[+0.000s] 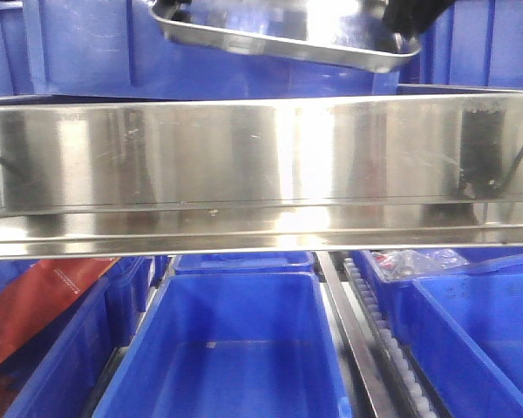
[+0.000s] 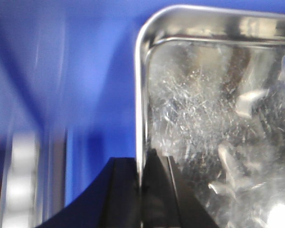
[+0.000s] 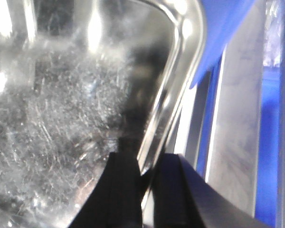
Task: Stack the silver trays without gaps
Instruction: 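Lift the silver tray off the shelf with both grippers, then drive the base away from the shelf holding the tray in both grippers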
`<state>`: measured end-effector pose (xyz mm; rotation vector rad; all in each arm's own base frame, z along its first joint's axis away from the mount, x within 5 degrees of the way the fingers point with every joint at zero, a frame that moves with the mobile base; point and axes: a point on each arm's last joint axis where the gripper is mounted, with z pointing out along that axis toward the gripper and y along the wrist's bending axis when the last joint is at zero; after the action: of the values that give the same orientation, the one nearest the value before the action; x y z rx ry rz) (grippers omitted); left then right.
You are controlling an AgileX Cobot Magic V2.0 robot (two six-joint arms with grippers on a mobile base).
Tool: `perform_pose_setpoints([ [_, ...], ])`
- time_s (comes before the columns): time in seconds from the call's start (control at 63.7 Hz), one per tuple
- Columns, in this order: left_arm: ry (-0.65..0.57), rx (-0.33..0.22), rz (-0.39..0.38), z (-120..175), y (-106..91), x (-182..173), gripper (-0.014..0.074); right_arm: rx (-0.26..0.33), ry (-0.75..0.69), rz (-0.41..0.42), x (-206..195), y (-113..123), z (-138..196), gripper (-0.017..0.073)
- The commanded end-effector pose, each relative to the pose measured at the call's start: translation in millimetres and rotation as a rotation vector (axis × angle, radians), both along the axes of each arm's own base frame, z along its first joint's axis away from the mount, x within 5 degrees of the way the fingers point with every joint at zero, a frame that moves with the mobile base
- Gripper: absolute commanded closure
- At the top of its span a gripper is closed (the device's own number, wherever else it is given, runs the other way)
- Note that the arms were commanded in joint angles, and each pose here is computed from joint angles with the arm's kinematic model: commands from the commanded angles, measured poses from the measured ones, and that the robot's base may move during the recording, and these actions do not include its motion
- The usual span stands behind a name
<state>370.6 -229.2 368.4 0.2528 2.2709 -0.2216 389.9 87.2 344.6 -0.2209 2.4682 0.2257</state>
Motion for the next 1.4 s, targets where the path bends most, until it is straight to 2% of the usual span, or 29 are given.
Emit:
perform_pose_setpoints([
  [0.0, -0.163, -0.149, -0.068, 27, -12.1, -2, 0.0612, 0.023, -0.122, 0.03, 3, 7, 13, 0.0638],
  [0.173, -0.228, -0.191, -0.089, 33, -15.2, 0, 0.0612, 0.043, -0.227, 0.014, 9, 7, 21, 0.0638],
  [0.691, -0.229, -0.192, -0.089, 33, -15.2, 0, 0.0612, 0.099, -0.515, -0.03, 23, 7, 44, 0.0638],
  [1.005, -0.229, -0.192, -0.089, 33, -15.2, 0, 0.0612, 0.116, -0.605, -0.044, 26, 6, 52, 0.0638],
  [1.382, -0.229, -0.192, -0.089, 33, -15.2, 0, 0.0612, 0.117, -0.609, -0.045, 26, 6, 52, 0.0638],
])
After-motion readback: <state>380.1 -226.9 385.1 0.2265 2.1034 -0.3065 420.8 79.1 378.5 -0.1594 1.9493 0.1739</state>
